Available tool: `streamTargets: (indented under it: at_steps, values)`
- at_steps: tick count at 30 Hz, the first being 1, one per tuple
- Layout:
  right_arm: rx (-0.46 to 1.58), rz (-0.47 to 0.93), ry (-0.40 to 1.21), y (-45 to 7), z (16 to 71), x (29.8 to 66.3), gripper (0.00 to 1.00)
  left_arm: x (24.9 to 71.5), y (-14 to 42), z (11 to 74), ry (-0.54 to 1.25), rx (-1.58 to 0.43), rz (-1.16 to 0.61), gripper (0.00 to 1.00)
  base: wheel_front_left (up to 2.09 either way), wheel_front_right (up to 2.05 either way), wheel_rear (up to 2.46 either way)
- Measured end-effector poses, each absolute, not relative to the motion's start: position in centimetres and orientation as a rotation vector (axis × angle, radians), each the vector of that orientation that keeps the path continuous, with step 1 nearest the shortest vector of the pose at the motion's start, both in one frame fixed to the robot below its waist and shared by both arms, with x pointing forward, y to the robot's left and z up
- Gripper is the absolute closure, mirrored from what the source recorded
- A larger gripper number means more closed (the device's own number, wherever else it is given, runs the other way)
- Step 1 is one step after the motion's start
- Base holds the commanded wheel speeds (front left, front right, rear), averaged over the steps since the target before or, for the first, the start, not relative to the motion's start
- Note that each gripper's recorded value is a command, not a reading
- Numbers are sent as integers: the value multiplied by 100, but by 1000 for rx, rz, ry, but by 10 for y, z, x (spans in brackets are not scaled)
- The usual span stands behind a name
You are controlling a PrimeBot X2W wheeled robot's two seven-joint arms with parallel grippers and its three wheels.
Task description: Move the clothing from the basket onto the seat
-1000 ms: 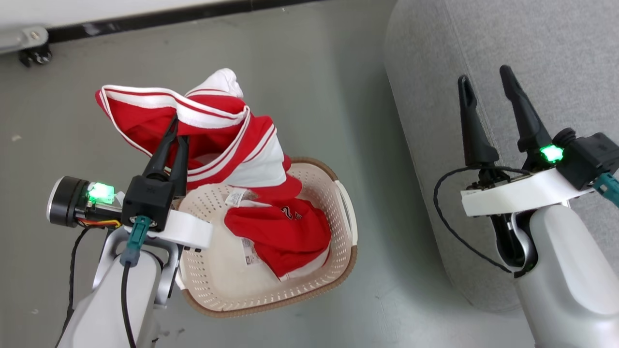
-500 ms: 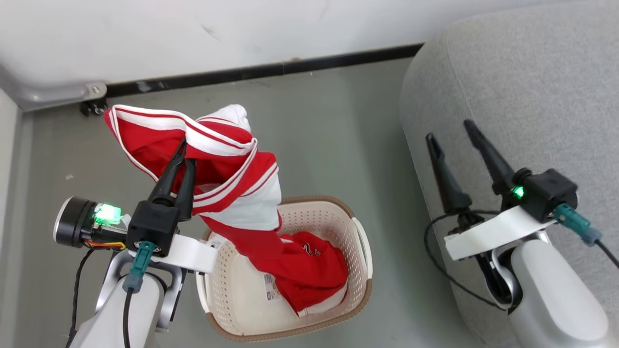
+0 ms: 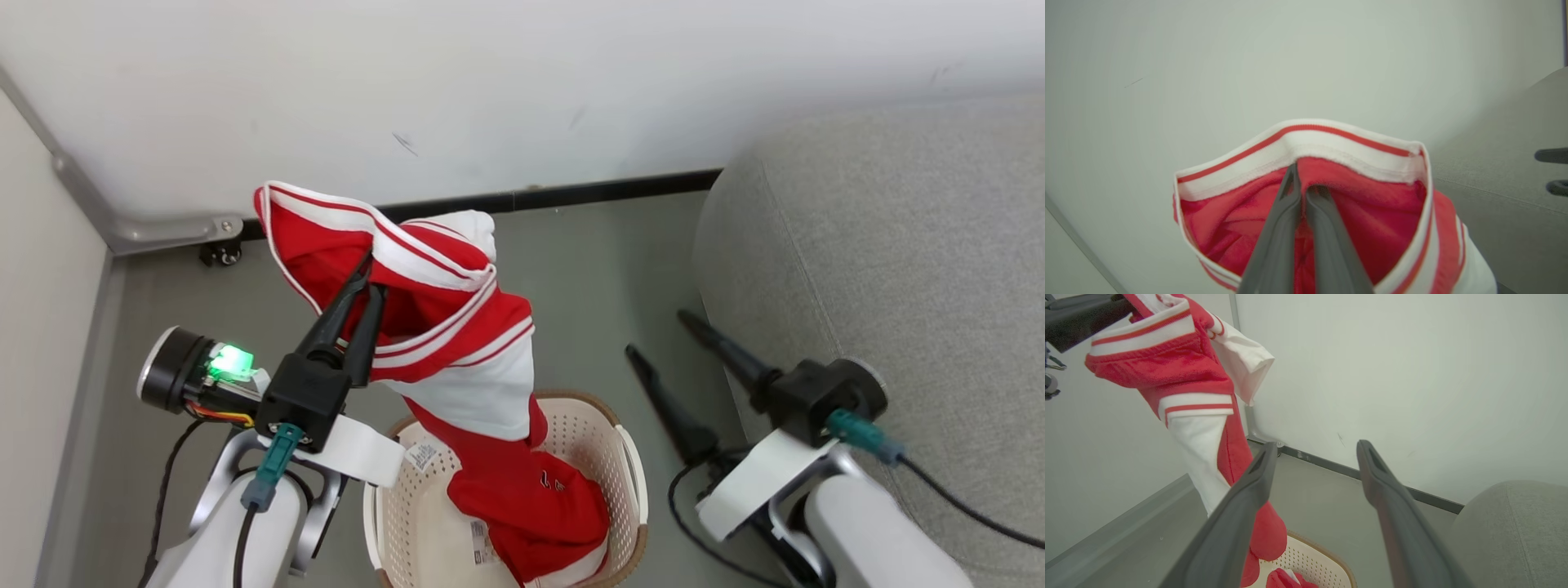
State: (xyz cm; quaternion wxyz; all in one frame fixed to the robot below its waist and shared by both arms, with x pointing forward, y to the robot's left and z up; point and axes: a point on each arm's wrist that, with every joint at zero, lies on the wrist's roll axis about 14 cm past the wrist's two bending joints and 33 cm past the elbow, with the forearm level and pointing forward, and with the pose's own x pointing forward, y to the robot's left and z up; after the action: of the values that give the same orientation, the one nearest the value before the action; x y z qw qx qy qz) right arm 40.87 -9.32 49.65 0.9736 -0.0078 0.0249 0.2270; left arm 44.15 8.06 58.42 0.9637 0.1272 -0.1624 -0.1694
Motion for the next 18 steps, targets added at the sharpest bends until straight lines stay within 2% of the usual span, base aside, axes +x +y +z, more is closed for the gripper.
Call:
streamTargets:
  at_steps: [7, 18]
  values:
    - [-45, 602, 76, -54, 495, 379, 0, 425, 70, 603, -380, 252, -372, 100, 0, 0, 0]
    - [-60, 677, 73, -38, 504, 362, 0, 403, 49, 624, -438, 244, -440, 100, 0, 0, 0]
